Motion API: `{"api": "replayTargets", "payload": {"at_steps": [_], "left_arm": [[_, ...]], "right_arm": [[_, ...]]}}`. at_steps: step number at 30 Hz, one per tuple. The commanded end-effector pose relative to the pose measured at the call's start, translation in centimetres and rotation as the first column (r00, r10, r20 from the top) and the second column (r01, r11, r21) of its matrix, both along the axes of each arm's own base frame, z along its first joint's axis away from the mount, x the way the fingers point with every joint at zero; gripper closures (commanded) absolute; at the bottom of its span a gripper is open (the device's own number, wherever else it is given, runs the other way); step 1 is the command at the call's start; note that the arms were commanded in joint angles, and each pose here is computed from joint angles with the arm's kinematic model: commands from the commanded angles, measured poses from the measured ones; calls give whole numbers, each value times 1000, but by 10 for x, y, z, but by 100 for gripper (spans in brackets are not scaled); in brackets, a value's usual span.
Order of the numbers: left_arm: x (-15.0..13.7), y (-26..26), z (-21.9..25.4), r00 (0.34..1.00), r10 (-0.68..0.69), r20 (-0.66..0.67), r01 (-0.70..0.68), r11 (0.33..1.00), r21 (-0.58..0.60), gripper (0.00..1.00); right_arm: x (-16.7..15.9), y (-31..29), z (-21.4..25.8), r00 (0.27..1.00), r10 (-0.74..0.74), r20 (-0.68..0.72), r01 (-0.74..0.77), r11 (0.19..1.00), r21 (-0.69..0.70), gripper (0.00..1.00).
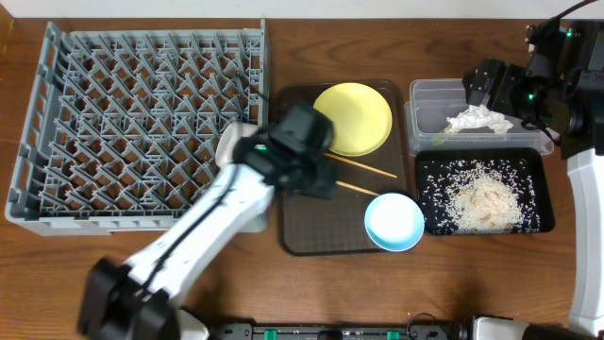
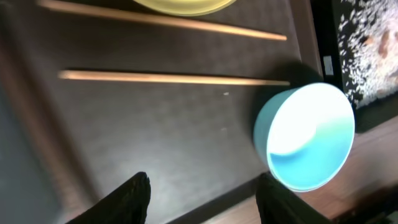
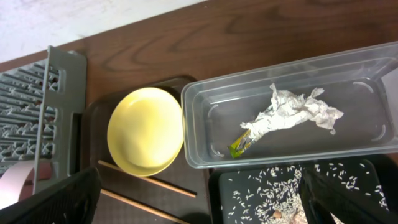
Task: Sort waste into correct bins and load items into the dishwasher
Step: 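Move the left gripper to the light-blue bowl and grasp its rim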
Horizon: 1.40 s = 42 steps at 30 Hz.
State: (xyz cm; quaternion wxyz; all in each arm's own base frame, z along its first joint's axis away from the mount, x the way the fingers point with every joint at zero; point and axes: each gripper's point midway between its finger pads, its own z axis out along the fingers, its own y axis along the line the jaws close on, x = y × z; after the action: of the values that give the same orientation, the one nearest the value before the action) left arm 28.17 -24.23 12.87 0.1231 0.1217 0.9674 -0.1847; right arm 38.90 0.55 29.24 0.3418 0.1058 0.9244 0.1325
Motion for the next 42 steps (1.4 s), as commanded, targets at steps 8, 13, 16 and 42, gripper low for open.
{"api": "replayTargets", "payload": {"at_steps": [8, 13, 16, 42], "left_arm": [[-11, -58, -58, 986, -10, -164, 2, 999, -54, 44], [-14, -84, -54, 988, -59, -141, 40, 991, -129, 44], [-16, -87, -65, 989, -58, -136, 45, 994, -98, 44], [-19, -101, -108, 935, -91, -344, 107, 994, 28, 92]], "right_arm": [[0, -1, 0, 1000, -8, -4, 8, 1000, 10, 1], [0, -1, 0, 1000, -8, -4, 8, 1000, 10, 1], [0, -1, 0, 1000, -8, -4, 8, 1000, 10, 1], [0, -1, 0, 1000, -8, -4, 8, 1000, 10, 1]]}}
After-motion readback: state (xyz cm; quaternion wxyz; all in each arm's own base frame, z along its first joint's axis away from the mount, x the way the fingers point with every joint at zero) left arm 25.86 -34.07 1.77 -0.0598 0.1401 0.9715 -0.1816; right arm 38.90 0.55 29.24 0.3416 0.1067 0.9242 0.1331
